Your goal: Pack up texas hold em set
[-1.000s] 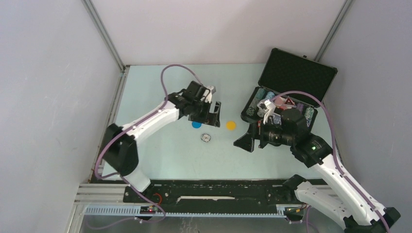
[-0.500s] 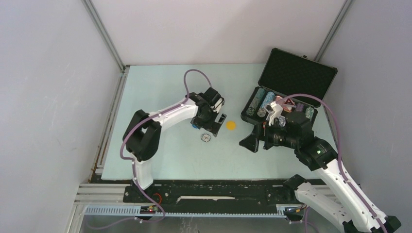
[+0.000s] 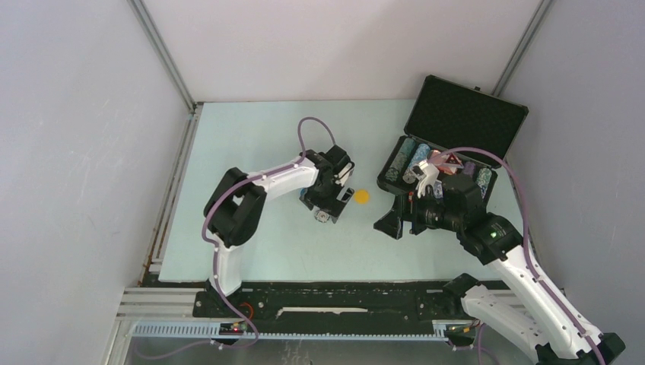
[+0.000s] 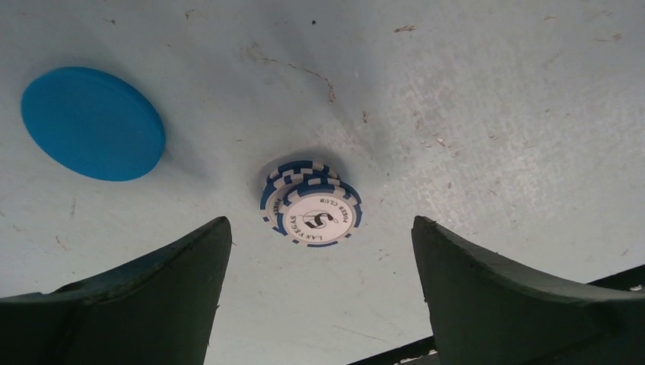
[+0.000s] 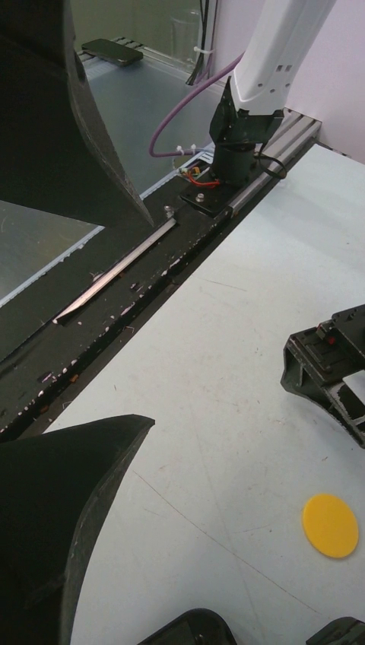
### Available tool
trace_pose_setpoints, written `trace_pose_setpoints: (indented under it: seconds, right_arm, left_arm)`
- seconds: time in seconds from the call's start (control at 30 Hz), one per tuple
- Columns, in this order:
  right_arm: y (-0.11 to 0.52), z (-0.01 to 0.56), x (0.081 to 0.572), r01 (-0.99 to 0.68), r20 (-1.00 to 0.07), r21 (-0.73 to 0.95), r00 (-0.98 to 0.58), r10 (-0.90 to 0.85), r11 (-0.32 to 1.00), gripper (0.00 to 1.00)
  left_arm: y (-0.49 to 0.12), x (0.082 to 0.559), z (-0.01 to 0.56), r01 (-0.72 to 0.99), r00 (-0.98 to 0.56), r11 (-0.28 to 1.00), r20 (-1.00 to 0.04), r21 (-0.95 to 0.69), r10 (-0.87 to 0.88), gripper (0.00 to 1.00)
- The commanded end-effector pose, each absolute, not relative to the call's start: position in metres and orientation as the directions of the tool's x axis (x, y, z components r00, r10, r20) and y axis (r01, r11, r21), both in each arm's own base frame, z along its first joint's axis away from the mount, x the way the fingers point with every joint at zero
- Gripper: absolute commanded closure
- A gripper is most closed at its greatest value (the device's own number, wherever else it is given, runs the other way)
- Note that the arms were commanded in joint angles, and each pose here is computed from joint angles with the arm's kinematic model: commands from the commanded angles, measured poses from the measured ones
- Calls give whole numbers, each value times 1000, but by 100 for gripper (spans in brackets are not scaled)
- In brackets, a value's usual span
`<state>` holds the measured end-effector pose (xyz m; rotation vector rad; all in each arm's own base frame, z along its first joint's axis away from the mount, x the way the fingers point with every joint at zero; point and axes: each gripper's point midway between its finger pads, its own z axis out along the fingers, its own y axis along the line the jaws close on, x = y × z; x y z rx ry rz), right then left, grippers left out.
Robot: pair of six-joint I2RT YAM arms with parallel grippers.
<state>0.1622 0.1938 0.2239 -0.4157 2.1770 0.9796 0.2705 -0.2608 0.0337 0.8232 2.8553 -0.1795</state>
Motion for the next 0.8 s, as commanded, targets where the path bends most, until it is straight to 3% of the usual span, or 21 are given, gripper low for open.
trace_pose_setpoints:
  seconds: [0.0,0.13,0.23,0.33,0.77]
  right_arm:
    - [193,229,164,-554,-735,512,-678,2,656,0]
    - [193,227,165,-543,-728,512,-686,1,665,0]
    - [192,226,165,-538,-725,514,-689,3,668,0]
    - [191,227,165,-541,-733,507,-681,5,671,0]
    - [178,224,180,-430,-727,505,-679,101,748,0]
  left_arm:
    - [-262,278,24,558,-820,829,-177,-36,544,9]
    - [-253,279,13,565,-815,825,-143,18,561,11]
    - [-253,277,9,569,-815,822,-129,8,565,22]
    - [-254,278,9,572,-813,820,-135,6,567,24]
    - [-256,275,4,573,-813,819,-128,-9,568,50]
